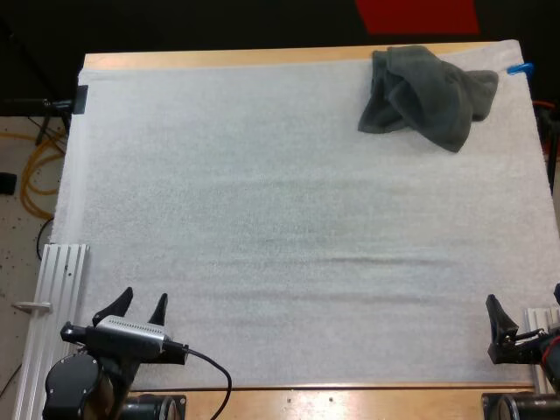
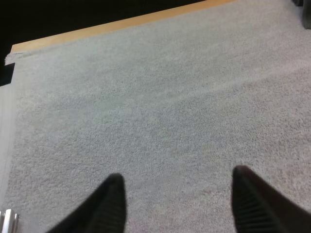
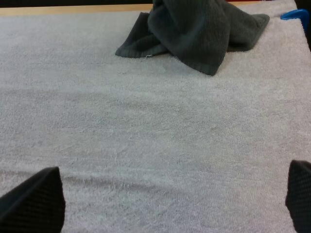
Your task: Pick towel from pile fold and stack
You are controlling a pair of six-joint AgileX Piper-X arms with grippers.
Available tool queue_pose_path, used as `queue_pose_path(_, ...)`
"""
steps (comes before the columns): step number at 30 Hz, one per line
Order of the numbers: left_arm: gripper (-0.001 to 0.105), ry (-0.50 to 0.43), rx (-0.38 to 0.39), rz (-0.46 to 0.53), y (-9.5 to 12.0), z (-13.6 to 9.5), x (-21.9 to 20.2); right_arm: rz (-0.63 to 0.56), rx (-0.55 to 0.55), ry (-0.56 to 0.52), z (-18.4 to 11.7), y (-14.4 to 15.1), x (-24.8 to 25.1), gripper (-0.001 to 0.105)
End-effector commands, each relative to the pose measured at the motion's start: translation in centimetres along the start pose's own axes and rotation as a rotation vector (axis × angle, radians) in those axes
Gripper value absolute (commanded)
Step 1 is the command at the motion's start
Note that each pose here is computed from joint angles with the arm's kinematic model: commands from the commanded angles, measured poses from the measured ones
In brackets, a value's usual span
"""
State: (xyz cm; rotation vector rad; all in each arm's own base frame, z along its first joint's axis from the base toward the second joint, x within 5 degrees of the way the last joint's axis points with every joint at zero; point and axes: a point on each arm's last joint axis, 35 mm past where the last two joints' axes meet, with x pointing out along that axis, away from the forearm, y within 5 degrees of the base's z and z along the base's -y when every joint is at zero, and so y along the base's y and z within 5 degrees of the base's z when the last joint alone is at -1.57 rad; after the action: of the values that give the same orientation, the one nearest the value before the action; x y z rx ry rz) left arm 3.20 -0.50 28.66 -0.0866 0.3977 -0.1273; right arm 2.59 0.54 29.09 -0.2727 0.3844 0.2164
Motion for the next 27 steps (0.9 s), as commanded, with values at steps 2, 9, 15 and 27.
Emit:
queue_pose_path(2, 0.07, -0.001, -0.012, 0.002, 0.0, 0.2, 0.2, 0.007, -0.006, 0.002, 0.2, -0.1, 0.2, 0.09)
queue_pose_path(9, 0.074, -0.001, -0.012, 0.002, 0.0, 0.2, 0.2, 0.007, -0.006, 0.002, 0.2, -0.1, 0.2, 0.09)
queue_pose_path(15, 0.074, -0.001, -0.012, -0.002, 0.0, 0.2, 0.2, 0.007, -0.006, 0.001, 0.2, -0.1, 0.2, 0.09)
queue_pose_path(27, 0.074, -0.043, -0.034, -0.198, -0.9, 1.9, -1.1, 0.085, 0.099, -0.046, 1.6, -0.2, -0.1, 0.09)
